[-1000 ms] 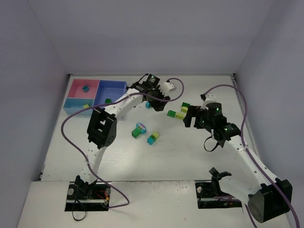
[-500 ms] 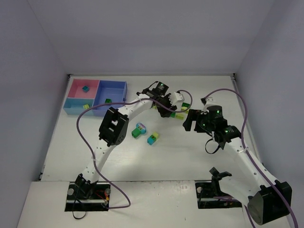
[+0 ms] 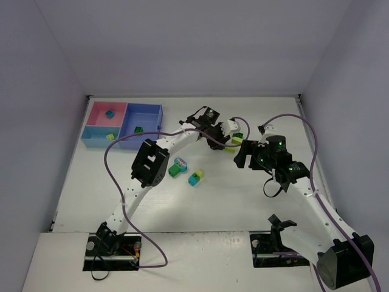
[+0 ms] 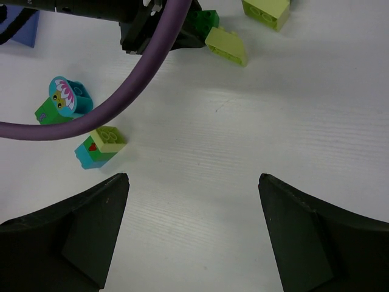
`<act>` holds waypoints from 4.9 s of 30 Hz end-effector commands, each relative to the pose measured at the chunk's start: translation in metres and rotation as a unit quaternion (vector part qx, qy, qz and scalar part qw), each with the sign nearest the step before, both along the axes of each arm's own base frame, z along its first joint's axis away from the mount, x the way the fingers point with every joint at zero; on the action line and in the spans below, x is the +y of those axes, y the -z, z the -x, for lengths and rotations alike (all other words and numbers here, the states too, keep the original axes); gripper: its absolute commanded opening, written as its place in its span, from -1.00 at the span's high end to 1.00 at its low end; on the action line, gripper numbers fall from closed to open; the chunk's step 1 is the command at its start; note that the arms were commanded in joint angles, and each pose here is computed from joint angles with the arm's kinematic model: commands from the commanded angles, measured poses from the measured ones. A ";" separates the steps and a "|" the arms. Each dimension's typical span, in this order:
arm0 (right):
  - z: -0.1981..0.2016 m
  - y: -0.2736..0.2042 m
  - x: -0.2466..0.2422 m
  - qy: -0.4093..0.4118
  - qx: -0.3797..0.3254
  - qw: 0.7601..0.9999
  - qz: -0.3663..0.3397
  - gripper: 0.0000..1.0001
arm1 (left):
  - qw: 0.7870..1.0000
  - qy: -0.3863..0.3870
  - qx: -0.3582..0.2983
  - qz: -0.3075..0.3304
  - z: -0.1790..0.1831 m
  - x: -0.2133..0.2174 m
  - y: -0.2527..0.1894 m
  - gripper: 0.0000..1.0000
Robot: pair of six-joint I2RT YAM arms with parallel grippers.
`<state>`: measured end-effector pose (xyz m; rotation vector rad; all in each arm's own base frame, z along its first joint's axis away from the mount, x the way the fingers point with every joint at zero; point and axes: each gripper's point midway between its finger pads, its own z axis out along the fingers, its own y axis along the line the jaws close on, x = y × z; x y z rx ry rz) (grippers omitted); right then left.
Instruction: Sort the legos into containers by color
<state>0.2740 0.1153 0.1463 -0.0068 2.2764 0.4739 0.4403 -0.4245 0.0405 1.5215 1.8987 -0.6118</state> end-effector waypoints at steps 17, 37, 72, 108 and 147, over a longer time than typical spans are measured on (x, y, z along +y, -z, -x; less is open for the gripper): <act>-0.020 -0.012 -0.004 0.031 -0.019 0.999 -0.003 -0.68 | 0.944 -0.298 -0.050 0.133 -0.027 0.146 -0.168 0.78; -0.049 0.018 -0.001 0.066 0.020 0.998 -0.008 -0.63 | 0.818 -0.571 -0.022 0.070 -0.069 0.345 -0.157 -0.07; -0.134 0.113 0.015 0.234 0.162 0.952 0.117 -0.49 | 0.809 -0.556 0.109 0.158 0.126 0.315 -0.209 -0.31; -0.009 -0.110 0.192 -0.445 -0.226 0.866 -0.015 1.00 | 0.841 -0.340 0.291 0.303 0.158 0.199 -0.290 -0.31; 0.008 -0.111 0.205 -0.476 -0.231 0.849 -0.019 -0.12 | 0.847 -0.366 0.329 0.200 0.171 0.141 -0.228 0.85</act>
